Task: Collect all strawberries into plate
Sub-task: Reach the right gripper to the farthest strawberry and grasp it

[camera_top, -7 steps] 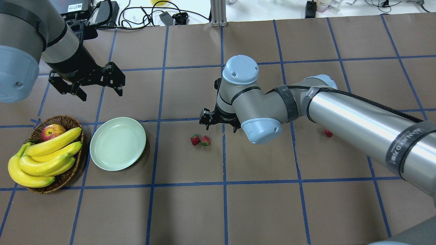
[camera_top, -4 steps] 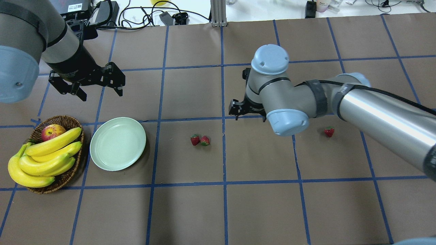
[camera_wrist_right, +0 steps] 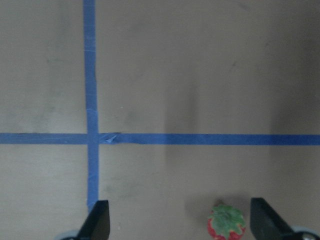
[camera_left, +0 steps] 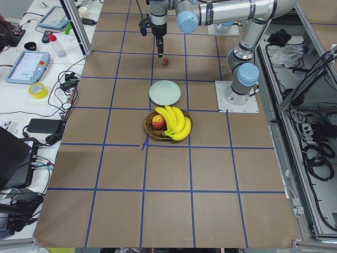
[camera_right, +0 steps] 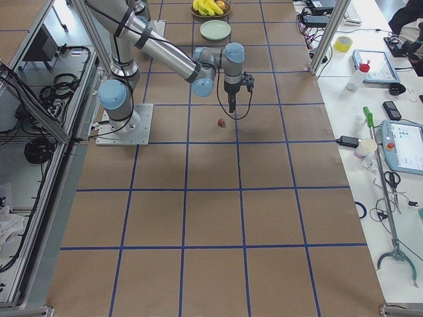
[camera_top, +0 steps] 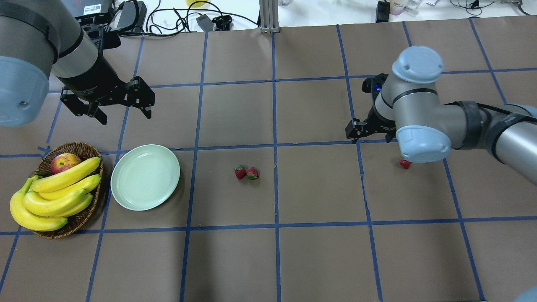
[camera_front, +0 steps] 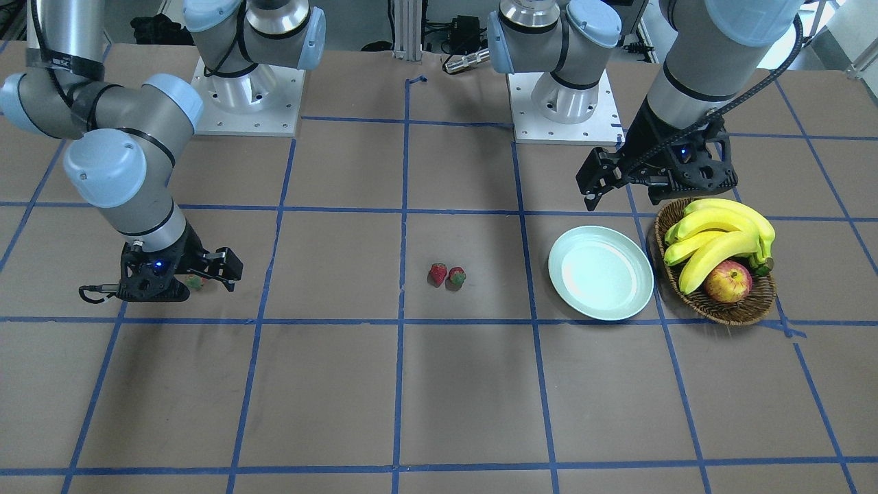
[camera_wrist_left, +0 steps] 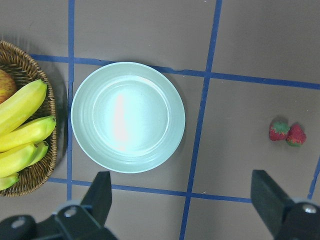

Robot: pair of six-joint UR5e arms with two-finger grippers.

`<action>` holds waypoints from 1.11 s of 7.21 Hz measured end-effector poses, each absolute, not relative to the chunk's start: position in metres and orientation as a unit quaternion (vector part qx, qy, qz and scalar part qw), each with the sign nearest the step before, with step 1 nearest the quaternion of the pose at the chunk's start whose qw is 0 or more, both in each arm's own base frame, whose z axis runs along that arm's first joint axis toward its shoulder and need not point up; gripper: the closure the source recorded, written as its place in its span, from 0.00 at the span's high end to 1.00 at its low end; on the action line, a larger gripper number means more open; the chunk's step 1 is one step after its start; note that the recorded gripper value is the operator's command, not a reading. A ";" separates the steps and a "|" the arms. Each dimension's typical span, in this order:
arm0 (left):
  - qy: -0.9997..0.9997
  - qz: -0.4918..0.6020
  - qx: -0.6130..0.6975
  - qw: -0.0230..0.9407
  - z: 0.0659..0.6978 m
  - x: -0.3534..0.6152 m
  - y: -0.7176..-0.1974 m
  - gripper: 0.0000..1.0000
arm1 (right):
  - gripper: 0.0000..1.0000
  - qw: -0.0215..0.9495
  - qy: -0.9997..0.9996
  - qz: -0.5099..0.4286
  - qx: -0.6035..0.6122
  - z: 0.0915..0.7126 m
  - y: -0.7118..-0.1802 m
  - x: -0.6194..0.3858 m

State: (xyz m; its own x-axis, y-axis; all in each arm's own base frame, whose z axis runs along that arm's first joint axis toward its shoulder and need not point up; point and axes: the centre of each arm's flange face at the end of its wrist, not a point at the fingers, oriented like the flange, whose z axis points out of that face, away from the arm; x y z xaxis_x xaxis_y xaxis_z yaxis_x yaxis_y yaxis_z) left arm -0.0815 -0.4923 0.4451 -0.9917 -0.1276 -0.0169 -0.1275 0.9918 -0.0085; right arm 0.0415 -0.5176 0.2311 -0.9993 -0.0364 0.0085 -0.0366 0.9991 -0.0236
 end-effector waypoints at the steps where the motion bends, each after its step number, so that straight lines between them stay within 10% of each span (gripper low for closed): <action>1: 0.998 -0.004 -0.064 0.008 0.445 -0.082 -0.492 1.00 | 0.93 0.002 -1.000 0.005 0.031 0.220 -0.513 0.029; 5: 0.998 -0.006 -0.064 0.007 0.445 -0.082 -0.493 1.00 | 0.84 -0.003 -0.999 -0.011 0.049 0.183 -0.493 0.014; 7: 0.998 -0.006 -0.062 0.008 0.445 -0.082 -0.493 1.00 | 0.16 0.001 -0.998 -0.021 0.052 0.174 -0.487 0.014; 8: 0.998 -0.006 -0.061 0.009 0.446 -0.082 -0.493 1.00 | 0.01 0.011 -0.998 -0.026 0.053 0.173 -0.486 0.012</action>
State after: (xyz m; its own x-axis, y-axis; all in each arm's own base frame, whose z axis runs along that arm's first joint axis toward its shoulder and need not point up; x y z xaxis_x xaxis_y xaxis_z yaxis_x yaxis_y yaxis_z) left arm -0.0818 -0.4927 0.4457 -0.9924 -0.1218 -0.0162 -0.1216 0.9925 -0.0138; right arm 0.0124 -0.4860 0.1727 -0.9942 -0.1062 0.0187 -0.1051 0.9930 0.0534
